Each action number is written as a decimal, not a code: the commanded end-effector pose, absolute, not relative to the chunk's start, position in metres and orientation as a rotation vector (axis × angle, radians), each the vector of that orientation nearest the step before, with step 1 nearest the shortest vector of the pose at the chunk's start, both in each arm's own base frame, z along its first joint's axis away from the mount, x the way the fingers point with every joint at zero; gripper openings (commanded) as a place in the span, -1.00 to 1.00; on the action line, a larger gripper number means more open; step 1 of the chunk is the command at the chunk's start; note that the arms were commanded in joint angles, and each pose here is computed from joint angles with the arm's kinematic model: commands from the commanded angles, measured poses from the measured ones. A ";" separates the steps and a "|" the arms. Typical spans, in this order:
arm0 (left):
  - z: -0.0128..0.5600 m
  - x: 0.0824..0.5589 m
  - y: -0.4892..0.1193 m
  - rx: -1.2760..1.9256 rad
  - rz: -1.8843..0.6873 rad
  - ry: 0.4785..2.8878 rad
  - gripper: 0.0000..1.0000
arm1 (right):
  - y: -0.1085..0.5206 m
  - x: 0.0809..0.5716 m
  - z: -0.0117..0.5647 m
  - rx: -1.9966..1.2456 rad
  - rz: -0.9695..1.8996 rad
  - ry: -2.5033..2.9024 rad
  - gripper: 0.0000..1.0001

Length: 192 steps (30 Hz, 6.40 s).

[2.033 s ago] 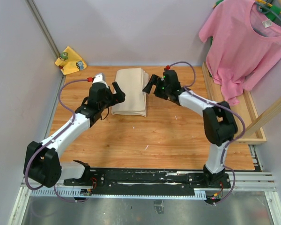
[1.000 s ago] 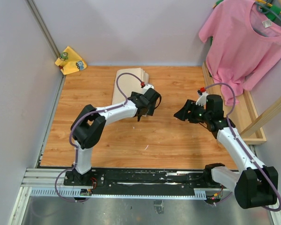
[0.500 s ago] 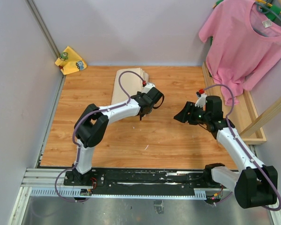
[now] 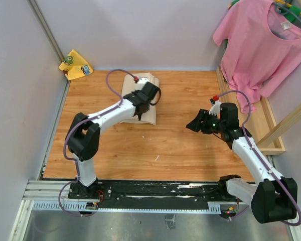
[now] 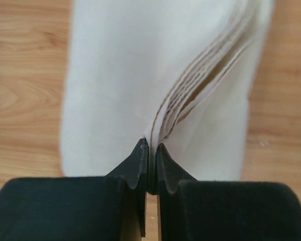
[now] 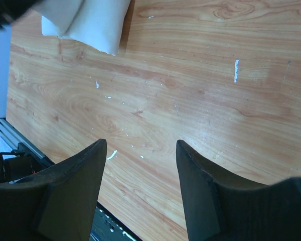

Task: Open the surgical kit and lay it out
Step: Open the surgical kit at the center of the board.

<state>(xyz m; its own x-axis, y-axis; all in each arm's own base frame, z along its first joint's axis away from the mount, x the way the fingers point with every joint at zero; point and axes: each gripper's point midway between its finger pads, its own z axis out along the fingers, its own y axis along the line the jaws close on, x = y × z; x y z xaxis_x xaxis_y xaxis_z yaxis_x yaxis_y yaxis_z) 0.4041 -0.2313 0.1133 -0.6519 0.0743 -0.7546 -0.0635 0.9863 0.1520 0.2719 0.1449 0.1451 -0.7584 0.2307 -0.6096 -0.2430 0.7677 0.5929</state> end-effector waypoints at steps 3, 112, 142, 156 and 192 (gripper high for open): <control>0.181 0.427 -0.126 -0.388 0.241 2.099 -0.99 | 0.142 0.268 0.143 -0.029 0.873 2.274 0.17; 0.080 0.376 0.021 -0.830 0.118 2.114 -0.18 | 0.157 0.406 0.111 0.274 0.227 2.255 -0.87; 0.108 0.421 -0.005 -0.657 -0.026 2.155 0.30 | 0.175 0.622 0.116 0.018 0.796 2.130 0.05; 0.131 0.423 -0.009 -0.647 -0.072 2.105 0.44 | 0.171 0.648 0.065 0.051 0.684 2.157 -0.08; 0.134 0.426 -0.011 -0.642 -0.091 2.098 0.44 | 0.203 0.641 0.078 -0.046 0.847 2.076 -0.98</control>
